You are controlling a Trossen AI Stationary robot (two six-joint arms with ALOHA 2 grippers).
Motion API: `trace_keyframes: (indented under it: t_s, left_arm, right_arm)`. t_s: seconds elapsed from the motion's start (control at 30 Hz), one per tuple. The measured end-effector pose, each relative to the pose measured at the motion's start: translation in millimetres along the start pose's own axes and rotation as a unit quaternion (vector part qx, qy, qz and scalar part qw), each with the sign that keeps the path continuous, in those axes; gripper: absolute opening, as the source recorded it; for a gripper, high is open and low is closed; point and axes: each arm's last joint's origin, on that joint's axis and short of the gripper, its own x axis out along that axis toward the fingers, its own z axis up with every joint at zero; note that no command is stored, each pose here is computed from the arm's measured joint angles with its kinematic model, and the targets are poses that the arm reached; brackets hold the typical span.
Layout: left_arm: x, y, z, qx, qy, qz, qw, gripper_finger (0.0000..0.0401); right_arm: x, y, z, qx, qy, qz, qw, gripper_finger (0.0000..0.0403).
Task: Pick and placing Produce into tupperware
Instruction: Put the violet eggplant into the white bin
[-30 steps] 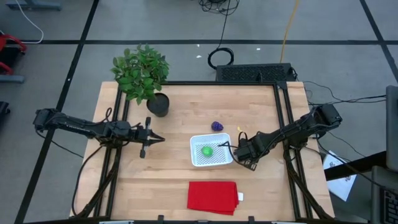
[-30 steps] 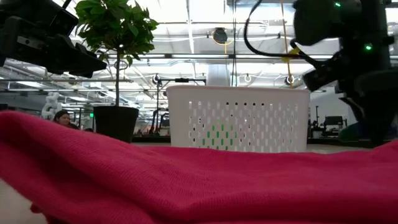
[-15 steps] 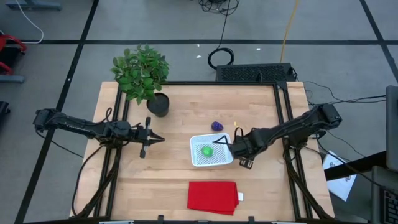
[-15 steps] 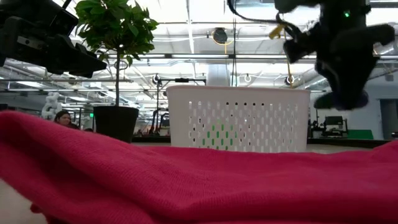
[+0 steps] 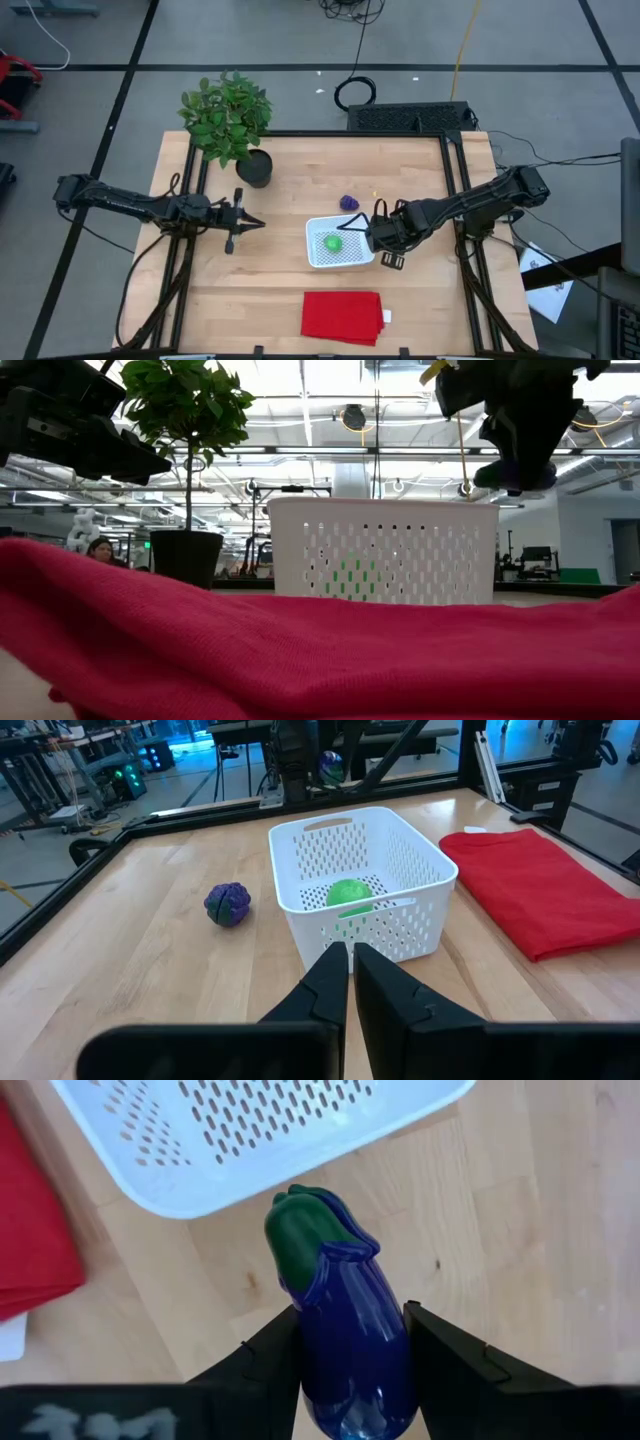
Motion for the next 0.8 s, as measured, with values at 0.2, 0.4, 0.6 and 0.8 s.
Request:
trace_keyframes:
  t_s: [0.2,0.4,0.6,0.8]
  left_arm:
    - [0,0,0,0.000,0.000,0.000,1.000,0.0026]
    - [0,0,0,0.000,0.000,0.000,1.000,0.0026]
    - [0,0,0,0.000,0.000,0.000,1.000,0.0026]
    - [0,0,0,-0.001,0.000,0.000,1.000,0.0026]
  right_arm:
    - [0,0,0,-0.002,0.001,0.000,1.000,0.0145]
    - [0,0,0,-0.021,0.001,0.002,1.000,0.0145]
    - [1,-4,8,-0.062,-0.018,0.012,0.998,0.0146]
    - [3,-18,24,-0.087,-0.045,0.034,0.995,0.0146]
